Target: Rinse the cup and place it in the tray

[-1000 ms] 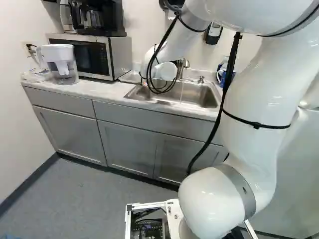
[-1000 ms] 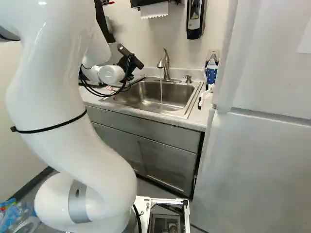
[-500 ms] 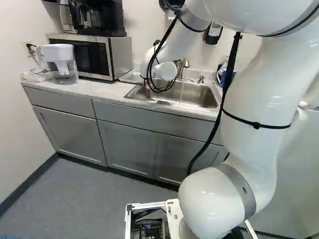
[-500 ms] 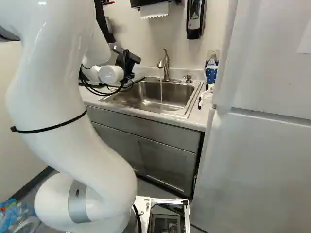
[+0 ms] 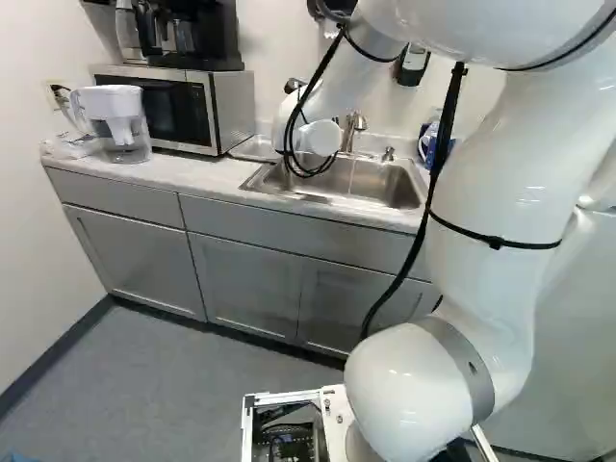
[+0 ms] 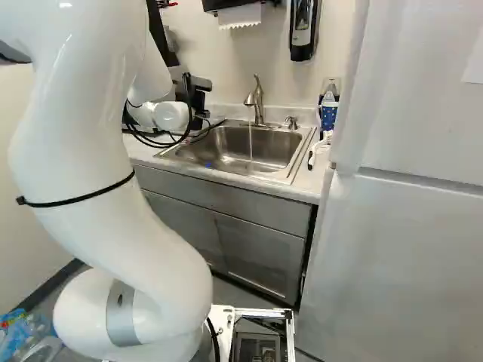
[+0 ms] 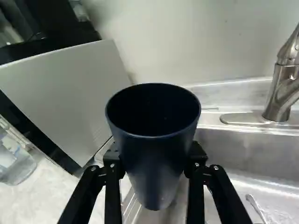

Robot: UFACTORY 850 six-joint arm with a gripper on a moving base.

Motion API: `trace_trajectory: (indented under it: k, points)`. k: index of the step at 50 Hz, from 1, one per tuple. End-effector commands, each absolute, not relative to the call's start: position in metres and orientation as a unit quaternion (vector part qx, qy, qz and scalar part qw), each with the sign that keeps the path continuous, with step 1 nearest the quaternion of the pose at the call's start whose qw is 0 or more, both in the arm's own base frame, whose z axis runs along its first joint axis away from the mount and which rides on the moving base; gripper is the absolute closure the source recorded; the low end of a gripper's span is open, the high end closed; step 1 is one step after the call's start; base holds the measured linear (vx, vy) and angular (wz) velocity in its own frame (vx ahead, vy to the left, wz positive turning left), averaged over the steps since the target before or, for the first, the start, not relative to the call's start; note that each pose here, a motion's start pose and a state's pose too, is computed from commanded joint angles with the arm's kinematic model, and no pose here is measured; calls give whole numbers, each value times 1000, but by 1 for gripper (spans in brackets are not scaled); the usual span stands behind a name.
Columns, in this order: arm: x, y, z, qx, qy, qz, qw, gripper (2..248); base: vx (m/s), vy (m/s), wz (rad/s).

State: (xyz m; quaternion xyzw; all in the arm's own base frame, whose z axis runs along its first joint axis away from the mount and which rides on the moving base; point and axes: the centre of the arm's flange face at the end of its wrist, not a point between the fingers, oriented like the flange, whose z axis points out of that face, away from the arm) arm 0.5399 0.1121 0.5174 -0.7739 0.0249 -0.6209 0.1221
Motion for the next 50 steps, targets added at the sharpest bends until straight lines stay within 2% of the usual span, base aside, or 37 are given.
trace_trajectory:
  k: [19, 34, 50]
  points:
    - [540, 112, 517, -773, -52, -630, 60, 125, 0, 0, 0]
    - [542, 112, 517, -772, -52, -630, 59, 125, 0, 0, 0]
    - [570, 118, 517, -764, -51, -640, 60, 125, 0, 0, 0]
